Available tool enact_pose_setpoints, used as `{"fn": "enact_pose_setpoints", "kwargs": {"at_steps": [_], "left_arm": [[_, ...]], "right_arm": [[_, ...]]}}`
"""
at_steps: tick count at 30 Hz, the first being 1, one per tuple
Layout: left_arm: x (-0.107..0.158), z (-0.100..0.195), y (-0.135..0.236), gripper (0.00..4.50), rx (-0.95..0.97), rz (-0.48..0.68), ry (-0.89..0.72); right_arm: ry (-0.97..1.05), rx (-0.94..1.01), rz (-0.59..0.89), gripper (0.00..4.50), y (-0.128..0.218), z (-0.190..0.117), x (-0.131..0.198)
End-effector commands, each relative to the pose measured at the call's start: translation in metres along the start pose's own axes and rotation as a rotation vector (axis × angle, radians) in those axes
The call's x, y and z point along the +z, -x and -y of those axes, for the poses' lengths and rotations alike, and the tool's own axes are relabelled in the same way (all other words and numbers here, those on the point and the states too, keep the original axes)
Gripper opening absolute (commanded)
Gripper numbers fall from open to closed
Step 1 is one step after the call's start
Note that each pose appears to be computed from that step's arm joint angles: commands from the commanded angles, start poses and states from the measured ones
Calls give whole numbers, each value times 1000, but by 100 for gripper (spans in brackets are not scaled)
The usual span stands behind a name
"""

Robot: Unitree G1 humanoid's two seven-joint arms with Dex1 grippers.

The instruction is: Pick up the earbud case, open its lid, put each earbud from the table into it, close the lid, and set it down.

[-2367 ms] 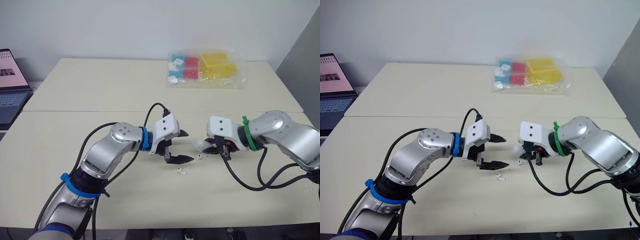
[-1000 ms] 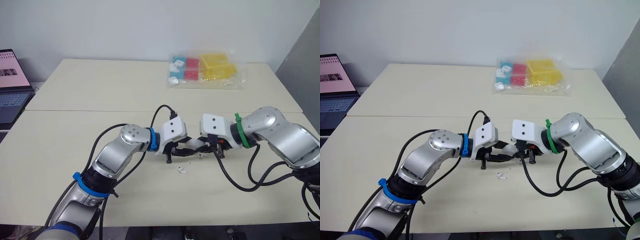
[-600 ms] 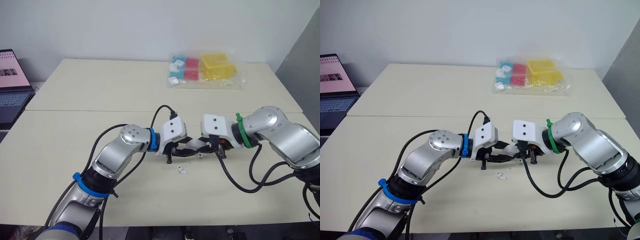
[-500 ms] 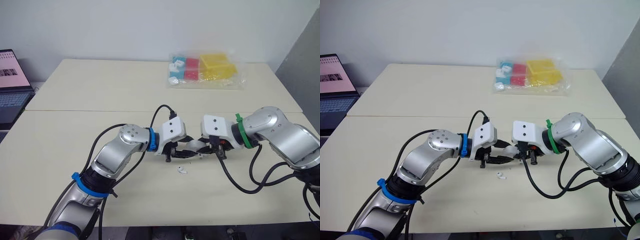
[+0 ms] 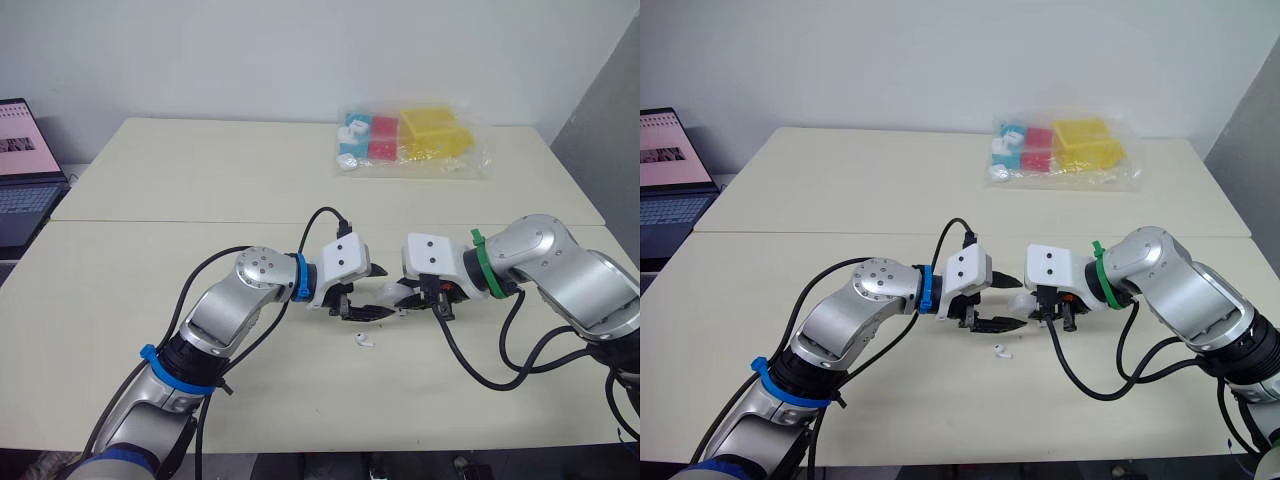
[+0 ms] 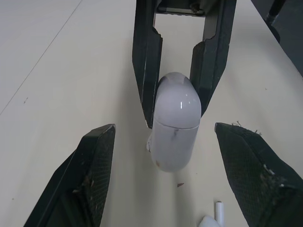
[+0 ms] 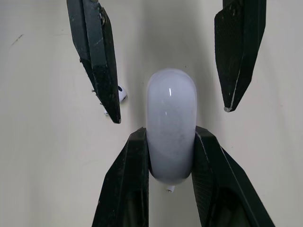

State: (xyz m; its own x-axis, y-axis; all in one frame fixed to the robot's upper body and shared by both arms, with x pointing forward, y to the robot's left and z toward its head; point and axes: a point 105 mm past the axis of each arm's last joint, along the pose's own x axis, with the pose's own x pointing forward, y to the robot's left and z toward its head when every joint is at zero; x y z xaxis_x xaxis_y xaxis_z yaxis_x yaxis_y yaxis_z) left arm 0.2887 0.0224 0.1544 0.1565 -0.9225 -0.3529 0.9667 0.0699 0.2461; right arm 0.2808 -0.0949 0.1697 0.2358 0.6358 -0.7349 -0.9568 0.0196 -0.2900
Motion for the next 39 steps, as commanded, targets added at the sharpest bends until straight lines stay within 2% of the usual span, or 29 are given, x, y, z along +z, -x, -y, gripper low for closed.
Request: {"fn": "enact_pose_setpoints", "kwargs": {"at_steps": [1,9,18,31,39], "left_arm": [[5,-4,5,348,11,12,-24],[0,1,3,348,-19,0,-3],[1,1,1,78,-19,6,2],[2,1,0,74,-8,5,5],[-1,1,3,74,6,6,36]], "right_arm": [[41,-21,8,79,5,1,5],[46,-24,16,79,5,1,6],[48,-23,24,79,6,2,8],[57,-13,23,79,5,2,9],[87,-19,-36,360,14,3,-3]]}}
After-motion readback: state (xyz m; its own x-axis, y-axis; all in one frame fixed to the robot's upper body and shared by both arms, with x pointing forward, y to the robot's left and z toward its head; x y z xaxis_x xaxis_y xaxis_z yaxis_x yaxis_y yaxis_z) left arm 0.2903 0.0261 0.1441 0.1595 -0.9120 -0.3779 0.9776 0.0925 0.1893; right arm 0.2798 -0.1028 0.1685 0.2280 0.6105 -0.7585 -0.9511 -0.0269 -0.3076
